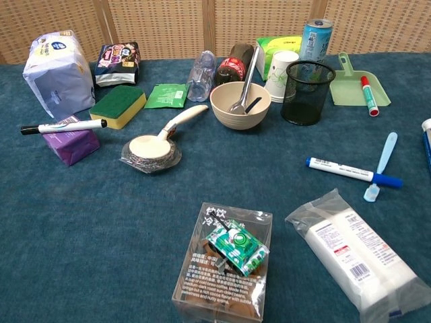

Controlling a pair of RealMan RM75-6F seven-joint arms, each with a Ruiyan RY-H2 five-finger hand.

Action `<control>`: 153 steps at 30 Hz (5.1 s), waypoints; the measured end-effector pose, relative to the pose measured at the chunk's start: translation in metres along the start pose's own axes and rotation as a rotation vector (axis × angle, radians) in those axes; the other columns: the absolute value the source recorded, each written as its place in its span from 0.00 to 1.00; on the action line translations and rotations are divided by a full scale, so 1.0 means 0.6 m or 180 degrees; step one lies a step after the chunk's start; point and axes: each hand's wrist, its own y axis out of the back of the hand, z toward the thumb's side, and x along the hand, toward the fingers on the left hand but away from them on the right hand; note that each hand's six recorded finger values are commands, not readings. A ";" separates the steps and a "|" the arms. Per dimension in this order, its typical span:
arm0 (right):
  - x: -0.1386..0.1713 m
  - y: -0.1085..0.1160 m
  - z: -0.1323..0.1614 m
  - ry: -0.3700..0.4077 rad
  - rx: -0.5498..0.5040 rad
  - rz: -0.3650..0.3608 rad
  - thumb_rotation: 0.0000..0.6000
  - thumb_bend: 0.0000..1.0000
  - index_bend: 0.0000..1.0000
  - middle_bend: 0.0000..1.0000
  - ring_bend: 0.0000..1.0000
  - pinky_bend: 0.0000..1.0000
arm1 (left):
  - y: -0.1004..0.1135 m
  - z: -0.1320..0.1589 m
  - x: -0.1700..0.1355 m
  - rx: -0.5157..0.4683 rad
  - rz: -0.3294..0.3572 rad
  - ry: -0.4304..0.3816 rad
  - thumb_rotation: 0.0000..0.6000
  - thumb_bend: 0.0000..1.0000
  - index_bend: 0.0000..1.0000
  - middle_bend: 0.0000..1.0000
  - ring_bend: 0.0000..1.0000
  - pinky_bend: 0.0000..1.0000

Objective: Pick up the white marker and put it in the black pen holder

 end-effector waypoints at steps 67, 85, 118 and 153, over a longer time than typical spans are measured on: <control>-0.112 -0.207 0.084 -0.0194 0.0049 0.0572 1.00 0.38 0.34 0.00 0.00 0.14 | -0.003 -0.005 0.007 -0.0004 -0.0055 0.0008 1.00 0.06 0.11 0.00 0.00 0.00; -0.111 -0.211 0.054 -0.0318 0.0124 0.0582 1.00 0.47 0.53 0.04 0.00 0.14 | -0.004 -0.004 0.008 0.0007 -0.0063 0.0007 1.00 0.06 0.11 0.00 0.00 0.00; -0.182 -0.041 0.116 0.0157 0.0747 -0.0175 1.00 0.49 0.56 0.05 0.00 0.14 | 0.003 -0.006 0.006 -0.0051 -0.0038 -0.0005 1.00 0.06 0.11 0.00 0.00 0.00; -0.341 0.003 0.145 0.0424 0.3924 -0.0086 1.00 0.51 0.57 0.06 0.00 0.17 | 0.013 -0.014 0.008 -0.0187 -0.0025 -0.0014 1.00 0.06 0.11 0.00 0.00 0.00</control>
